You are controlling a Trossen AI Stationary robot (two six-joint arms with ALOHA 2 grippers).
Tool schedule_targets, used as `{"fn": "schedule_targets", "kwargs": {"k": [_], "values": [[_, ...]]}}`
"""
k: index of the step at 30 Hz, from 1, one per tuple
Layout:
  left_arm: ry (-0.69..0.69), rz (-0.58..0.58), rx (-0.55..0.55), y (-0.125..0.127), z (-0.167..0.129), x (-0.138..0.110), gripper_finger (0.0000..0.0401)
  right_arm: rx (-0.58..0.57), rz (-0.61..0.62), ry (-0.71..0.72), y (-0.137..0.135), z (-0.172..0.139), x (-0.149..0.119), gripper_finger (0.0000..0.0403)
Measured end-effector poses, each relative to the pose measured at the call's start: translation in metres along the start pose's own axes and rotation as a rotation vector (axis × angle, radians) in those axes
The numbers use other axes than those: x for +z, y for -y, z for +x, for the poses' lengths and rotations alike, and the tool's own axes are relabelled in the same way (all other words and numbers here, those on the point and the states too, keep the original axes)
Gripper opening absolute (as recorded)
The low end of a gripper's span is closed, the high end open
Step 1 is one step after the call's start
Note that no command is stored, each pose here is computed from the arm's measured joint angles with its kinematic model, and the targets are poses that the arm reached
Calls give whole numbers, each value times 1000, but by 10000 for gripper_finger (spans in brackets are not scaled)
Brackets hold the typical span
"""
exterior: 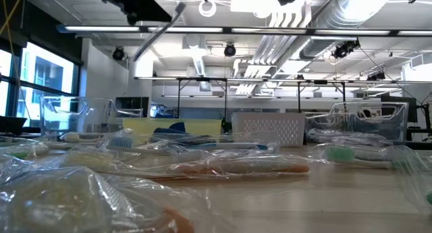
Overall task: Pick & Place Toothbrushes
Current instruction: Put the blue toothbrush into the yellow bin
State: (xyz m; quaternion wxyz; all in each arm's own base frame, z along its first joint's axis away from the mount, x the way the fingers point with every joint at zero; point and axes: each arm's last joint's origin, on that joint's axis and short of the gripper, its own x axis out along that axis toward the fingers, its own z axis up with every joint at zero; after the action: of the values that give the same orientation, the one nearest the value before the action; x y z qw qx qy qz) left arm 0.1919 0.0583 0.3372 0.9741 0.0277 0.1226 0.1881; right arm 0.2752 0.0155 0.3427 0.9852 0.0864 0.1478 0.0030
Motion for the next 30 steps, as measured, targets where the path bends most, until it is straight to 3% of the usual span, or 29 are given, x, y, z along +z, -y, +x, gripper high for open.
{"fn": "schedule_targets", "kwargs": {"k": [5,19,30], "values": [[-101,98,-9,-23,19,4,0,-2,-3,1,0,0,0,70],[-290,123,-86,-95,96,-24,0,-2,37,0,0,0,0,70],[-447,111,-112,-114,138,-64,0,-13,36,-49,1,0,-5,70]]}}
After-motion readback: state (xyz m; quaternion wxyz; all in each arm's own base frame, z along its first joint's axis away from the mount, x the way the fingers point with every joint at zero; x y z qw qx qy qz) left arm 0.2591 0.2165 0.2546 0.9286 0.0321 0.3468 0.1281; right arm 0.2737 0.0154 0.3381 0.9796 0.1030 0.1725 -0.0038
